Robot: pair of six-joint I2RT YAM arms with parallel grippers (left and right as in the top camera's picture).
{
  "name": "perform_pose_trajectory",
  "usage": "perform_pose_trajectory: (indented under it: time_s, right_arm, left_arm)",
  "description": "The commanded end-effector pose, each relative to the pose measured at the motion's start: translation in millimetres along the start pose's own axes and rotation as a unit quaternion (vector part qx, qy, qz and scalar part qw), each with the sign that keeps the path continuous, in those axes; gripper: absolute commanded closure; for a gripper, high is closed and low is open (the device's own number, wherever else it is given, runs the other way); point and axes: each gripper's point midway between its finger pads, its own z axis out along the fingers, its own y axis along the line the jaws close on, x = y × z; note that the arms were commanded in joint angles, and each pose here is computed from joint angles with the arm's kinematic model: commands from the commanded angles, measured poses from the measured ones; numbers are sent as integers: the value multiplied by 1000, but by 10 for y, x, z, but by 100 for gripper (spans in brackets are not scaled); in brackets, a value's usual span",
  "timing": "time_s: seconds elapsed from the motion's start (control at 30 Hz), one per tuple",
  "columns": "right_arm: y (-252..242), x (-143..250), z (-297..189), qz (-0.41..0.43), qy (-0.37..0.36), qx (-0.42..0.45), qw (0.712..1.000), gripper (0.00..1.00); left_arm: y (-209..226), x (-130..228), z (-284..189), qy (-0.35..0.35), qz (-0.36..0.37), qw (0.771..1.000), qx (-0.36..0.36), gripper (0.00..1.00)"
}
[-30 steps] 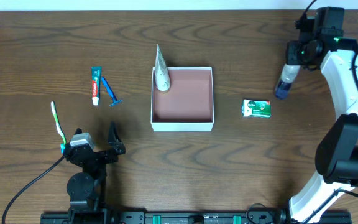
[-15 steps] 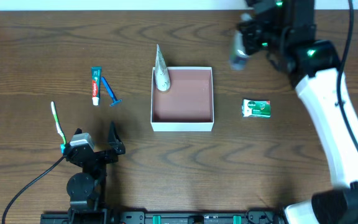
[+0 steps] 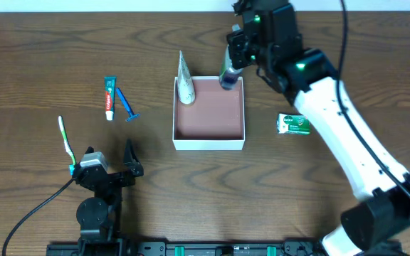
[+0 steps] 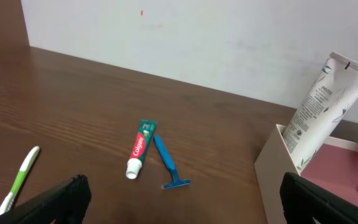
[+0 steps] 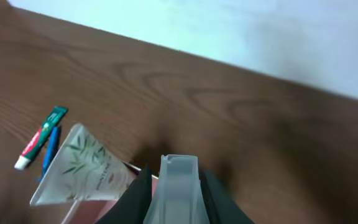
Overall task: Pack container
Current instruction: 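Carry the pump bottle into the box beside the lotion tube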
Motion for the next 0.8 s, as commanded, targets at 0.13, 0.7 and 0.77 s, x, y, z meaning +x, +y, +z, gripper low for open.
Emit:
perform_pose_trajectory:
  time_s: [0.13, 0.7, 0.77]
  right_arm:
    - [397, 128, 263, 43, 7, -13, 999, 99]
    - [494, 390, 587, -17, 36, -18, 999, 99]
    - [502, 416, 602, -34, 39, -19, 999, 99]
  left_arm:
    - [62, 181, 14, 27, 9, 1000, -11, 2]
    - [62, 181, 14, 27, 9, 1000, -11, 2]
    - [62, 181, 14, 27, 9, 1000, -11, 2]
